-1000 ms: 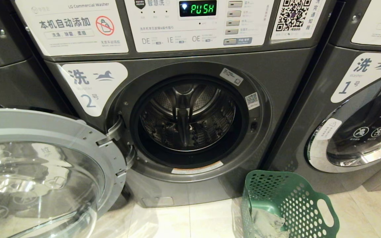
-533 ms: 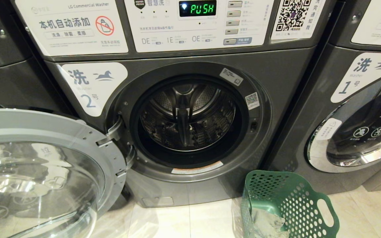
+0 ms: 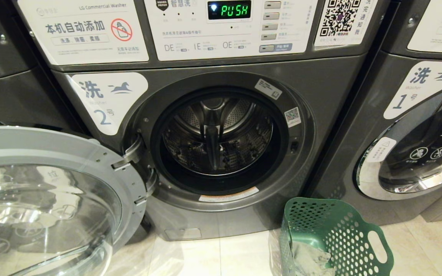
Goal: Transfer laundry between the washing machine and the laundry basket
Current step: Close the washing machine door with the left hand
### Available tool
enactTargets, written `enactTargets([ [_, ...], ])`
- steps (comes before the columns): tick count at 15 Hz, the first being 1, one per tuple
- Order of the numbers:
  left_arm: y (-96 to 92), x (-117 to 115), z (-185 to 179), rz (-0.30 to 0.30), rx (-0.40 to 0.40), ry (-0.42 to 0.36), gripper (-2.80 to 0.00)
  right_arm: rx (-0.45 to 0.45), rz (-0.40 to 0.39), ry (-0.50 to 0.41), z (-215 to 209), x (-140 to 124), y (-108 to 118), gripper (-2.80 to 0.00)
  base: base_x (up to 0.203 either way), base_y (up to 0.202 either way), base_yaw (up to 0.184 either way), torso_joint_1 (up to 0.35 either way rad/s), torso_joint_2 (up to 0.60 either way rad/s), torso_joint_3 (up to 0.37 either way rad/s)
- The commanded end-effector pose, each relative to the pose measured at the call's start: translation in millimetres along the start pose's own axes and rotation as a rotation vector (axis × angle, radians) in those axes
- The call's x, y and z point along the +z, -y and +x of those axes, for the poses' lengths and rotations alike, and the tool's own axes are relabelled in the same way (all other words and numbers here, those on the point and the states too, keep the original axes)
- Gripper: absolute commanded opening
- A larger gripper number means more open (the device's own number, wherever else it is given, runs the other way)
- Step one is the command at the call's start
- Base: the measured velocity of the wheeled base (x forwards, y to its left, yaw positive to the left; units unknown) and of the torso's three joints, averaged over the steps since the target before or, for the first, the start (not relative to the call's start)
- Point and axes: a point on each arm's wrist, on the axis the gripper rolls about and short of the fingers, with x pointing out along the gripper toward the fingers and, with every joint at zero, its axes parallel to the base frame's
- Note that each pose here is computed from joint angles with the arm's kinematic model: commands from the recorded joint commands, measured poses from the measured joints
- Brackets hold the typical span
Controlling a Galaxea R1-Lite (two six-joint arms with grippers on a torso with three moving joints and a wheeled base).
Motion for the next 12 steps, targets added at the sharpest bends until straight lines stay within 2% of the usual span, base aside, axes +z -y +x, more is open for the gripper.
enactTargets([
  [1,0.0,0.0,0.1,0.001,0.000,-0.002,-2.80,0.000,-0.003,0.007,-0.8,-0.8,-0.1,-2.80,0.000,0.000,0.000,0.000,0.00,0.000],
  [5,-0.1,-0.1,0.1,0.002,0.003,-0.003,-2.80,-0.001,-0.003,0.006,-0.7,-0.8,0.0,-2.80,0.000,0.000,0.000,0.001,0.00,0.048],
  [12,0.0,-0.1,0.1,0.004,0.003,-0.003,-2.80,-0.001,-0.003,0.006,-0.7,-0.8,0.0,-2.80,0.000,0.000,0.000,0.001,0.00,0.189],
])
